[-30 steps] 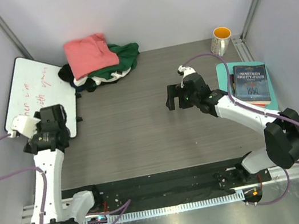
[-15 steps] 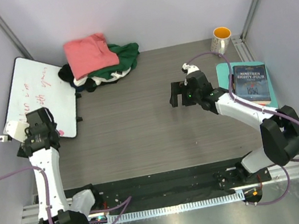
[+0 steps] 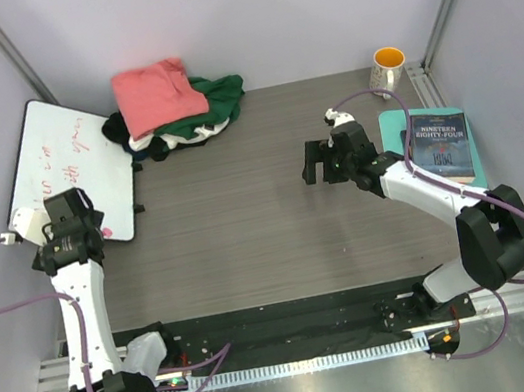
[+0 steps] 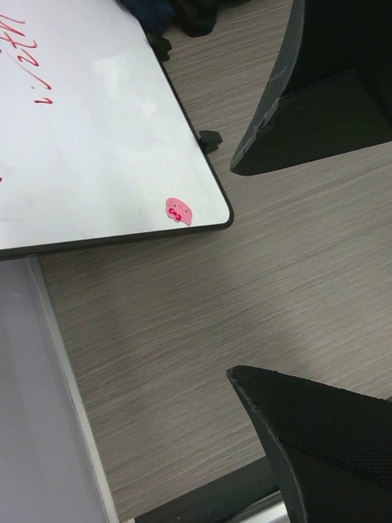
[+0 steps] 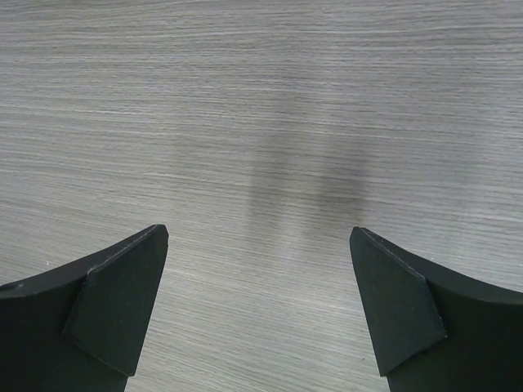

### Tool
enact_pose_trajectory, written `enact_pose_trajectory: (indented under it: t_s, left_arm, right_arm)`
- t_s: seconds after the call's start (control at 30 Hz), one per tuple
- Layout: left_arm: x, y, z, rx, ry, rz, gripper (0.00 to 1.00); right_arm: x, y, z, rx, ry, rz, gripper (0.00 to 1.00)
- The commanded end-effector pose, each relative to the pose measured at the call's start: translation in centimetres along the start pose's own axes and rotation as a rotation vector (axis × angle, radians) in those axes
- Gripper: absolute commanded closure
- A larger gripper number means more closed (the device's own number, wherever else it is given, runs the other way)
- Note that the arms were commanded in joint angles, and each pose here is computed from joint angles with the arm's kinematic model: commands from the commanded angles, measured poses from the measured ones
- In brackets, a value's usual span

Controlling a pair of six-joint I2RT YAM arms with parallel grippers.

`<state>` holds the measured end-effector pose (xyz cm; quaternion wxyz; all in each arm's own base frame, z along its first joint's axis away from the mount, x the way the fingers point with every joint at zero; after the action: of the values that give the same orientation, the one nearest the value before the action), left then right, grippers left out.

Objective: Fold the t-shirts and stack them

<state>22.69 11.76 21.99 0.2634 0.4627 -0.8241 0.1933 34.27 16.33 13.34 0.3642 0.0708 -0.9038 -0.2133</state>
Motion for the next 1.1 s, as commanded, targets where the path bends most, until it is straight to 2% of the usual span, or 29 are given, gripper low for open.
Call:
enact_pose_trajectory:
  t_s: [0.0, 0.47, 0.63, 0.83, 0.97, 1.07]
  left_arm:
    - [0.7, -1.1, -1.2, 0.004, -0.01, 0.065, 0.0]
    - [1.0, -2.4, -0.4, -0.037, 0.03, 0.158, 0.0]
    - [0.2, -1.4, 0.5, -0.08, 0.045, 0.101, 0.0]
    - [-1.2, 0.8, 0.5, 0.036, 0.035, 0.077, 0.0]
    - [-3.2, 1.9, 2.6, 0.072, 0.113, 0.045, 0.0]
    - [-3.0, 1.9, 2.4, 0.096, 0.094, 0.064, 0.0]
  right_arm:
    - [0.7, 0.5, -0.6, -0.012, -0.024, -0.017, 0.0]
    - [0.4, -0.2, 0.2, -0.01, 0.005, 0.014, 0.0]
    - [0.2, 0.7, -0.3, -0.016, 0.009, -0.021, 0.0]
    - [0.5, 1.5, -1.6, 0.001, 0.007, -0.02, 0.0]
    - [1.0, 1.8, -1.8, 0.007, -0.004, -0.034, 0.0]
    - [1.1, 2.0, -1.4, 0.008, 0.015, -0.06, 0.0]
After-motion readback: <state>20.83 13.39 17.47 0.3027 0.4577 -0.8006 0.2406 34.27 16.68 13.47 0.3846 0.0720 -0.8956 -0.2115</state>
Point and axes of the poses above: each gripper's point midway between its finger pads, its own x axis back along the fingers, its own y axis along the line the jaws close on, z = x × y, the point moved 2 cm from there along x, back along the fingers, and after that the axes turned 13 degrees about -x, right-handed, at the moved point
